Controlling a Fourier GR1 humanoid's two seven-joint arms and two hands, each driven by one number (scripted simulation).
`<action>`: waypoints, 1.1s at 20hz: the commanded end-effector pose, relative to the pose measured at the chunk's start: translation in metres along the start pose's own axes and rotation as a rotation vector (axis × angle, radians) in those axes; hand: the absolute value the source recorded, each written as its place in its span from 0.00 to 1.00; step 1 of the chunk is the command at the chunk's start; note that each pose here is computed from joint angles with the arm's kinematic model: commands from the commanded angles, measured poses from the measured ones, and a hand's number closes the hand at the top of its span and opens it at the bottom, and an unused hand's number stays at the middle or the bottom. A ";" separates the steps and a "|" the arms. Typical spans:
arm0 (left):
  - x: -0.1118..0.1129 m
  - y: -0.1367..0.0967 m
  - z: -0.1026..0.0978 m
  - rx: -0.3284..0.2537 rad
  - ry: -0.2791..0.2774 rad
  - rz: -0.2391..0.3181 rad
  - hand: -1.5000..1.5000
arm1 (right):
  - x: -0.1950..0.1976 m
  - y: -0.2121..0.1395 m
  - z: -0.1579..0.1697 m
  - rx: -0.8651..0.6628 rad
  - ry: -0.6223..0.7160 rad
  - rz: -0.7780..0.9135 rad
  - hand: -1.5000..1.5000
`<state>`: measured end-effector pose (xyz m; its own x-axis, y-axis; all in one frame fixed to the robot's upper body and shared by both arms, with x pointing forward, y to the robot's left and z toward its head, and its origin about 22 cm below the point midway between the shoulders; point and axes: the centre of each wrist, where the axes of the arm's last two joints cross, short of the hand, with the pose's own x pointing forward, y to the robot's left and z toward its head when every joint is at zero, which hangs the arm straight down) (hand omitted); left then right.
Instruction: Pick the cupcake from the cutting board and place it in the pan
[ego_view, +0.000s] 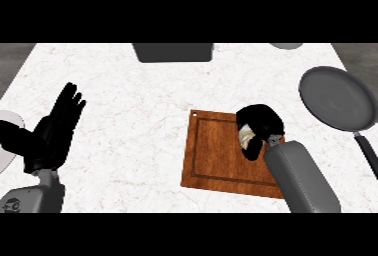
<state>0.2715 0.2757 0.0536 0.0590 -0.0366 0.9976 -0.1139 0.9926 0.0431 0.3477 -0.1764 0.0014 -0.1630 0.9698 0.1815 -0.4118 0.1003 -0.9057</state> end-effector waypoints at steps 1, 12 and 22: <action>0.000 0.000 -0.003 -0.004 0.003 -0.007 0.50 | -0.004 -0.016 0.023 -0.219 0.100 -0.001 1.00; 0.008 0.000 -0.001 0.000 -0.008 -0.003 0.50 | 0.032 -0.121 0.125 -0.647 0.126 0.126 1.00; 0.027 0.001 -0.006 -0.016 -0.017 -0.002 0.50 | -0.048 -0.149 0.121 -0.758 0.284 -0.035 1.00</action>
<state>0.2744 0.2735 0.0652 0.0541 -0.0371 0.9978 -0.0959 0.9945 0.0421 0.3001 -0.2376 0.1799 0.0540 0.9867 0.1530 0.2763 0.1325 -0.9519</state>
